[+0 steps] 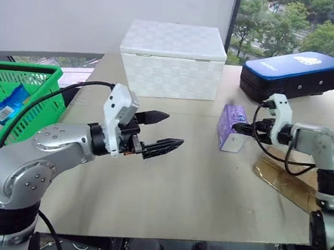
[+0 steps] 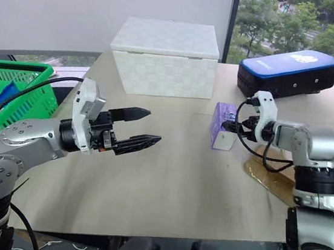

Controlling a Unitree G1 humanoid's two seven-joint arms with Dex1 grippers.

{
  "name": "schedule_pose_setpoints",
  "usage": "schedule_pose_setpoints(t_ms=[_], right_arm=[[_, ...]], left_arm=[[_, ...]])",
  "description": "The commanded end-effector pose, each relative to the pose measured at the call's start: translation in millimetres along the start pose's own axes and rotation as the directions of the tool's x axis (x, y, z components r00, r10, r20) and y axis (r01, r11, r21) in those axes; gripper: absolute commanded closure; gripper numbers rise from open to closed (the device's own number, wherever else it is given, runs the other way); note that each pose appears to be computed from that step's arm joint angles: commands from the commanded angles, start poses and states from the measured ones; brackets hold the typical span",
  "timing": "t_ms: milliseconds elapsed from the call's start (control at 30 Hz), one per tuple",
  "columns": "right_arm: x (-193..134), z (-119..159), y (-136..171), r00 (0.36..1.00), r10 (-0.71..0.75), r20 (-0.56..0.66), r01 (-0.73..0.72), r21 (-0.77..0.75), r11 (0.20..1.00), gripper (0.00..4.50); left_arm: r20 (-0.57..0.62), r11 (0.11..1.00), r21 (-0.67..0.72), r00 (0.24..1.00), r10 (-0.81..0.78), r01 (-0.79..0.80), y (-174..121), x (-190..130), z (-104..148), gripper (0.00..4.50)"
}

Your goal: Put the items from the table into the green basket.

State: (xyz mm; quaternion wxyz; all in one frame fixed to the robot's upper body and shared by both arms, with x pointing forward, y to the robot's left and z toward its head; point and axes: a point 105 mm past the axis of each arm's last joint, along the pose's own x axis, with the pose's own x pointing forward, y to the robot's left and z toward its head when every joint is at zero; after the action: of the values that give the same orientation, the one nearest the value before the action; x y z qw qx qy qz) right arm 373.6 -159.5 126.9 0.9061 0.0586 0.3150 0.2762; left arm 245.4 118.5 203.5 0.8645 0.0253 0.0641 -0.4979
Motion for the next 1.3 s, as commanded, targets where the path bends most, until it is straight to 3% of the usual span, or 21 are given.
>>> schedule_pose_setpoints(t_ms=[33,133,267,400,533,600,667,767,867,900,967,1033,1300], right_arm=[[3,11,-5,1.0,-0.013,0.015,0.014,-0.052,0.999,1.83],[0,12,-5,1.0,0.01,0.013,-0.009,-0.06,0.998,3.2],[-17,30,13,0.98,0.152,0.125,-0.149,-0.036,0.988,4.46],[-54,47,66,0.85,0.462,0.253,-0.473,-0.023,0.881,4.46],[-72,45,104,0.751,0.6,0.276,-0.607,-0.069,0.792,4.46],[-61,40,108,0.808,0.528,0.262,-0.521,-0.102,0.847,4.46],[-44,38,92,0.894,0.365,0.261,-0.339,-0.137,0.931,4.46],[-35,35,63,0.954,0.156,0.257,-0.108,-0.19,0.976,3.68],[-37,35,49,0.968,0.045,0.249,0.011,-0.22,0.975,2.27],[-37,35,44,0.97,0.0,0.243,0.064,-0.258,0.964,1.61],[-37,34,41,0.971,-0.042,0.233,0.114,-0.303,0.946,0.95],[-34,30,41,0.974,-0.071,0.217,0.143,-0.337,0.931,0.01],[-20,16,46,0.982,-0.069,0.177,0.115,-0.264,0.958,0.01]], left_arm=[[0.029,0.999,0.044,0.999,0.015,-0.016,-2,-5,9,0.0],[0.037,0.999,0.017,0.999,0.033,-0.033,-4,-8,6,0.0],[0.087,0.994,-0.103,0.995,0.05,-0.041,-4,-8,4,0.0],[0.162,0.939,-0.345,0.984,0.067,-0.007,-1,-5,-2,0.0],[0.22,0.855,-0.518,0.97,0.101,0.028,5,-3,-6,0.0],[0.177,0.844,-0.537,0.978,0.107,0.005,7,0,-19,0.0],[0.141,0.852,-0.524,0.986,0.091,-0.004,3,1,-25,0.0],[0.14,0.859,-0.512,0.987,0.075,0.007,1,1,-24,0.0],[0.126,0.876,-0.482,0.99,0.065,0.004,-1,-2,-23,0.0],[0.121,0.883,-0.469,0.991,0.064,0.0,-1,-4,-23,0.0],[0.119,0.891,-0.454,0.991,0.061,0.0,-2,-6,-22,0.0],[0.11,0.899,-0.438,0.992,0.059,-0.005,-3,-8,-22,0.0],[0.089,0.907,-0.422,0.994,0.061,-0.018,-7,-11,-25,0.0]])
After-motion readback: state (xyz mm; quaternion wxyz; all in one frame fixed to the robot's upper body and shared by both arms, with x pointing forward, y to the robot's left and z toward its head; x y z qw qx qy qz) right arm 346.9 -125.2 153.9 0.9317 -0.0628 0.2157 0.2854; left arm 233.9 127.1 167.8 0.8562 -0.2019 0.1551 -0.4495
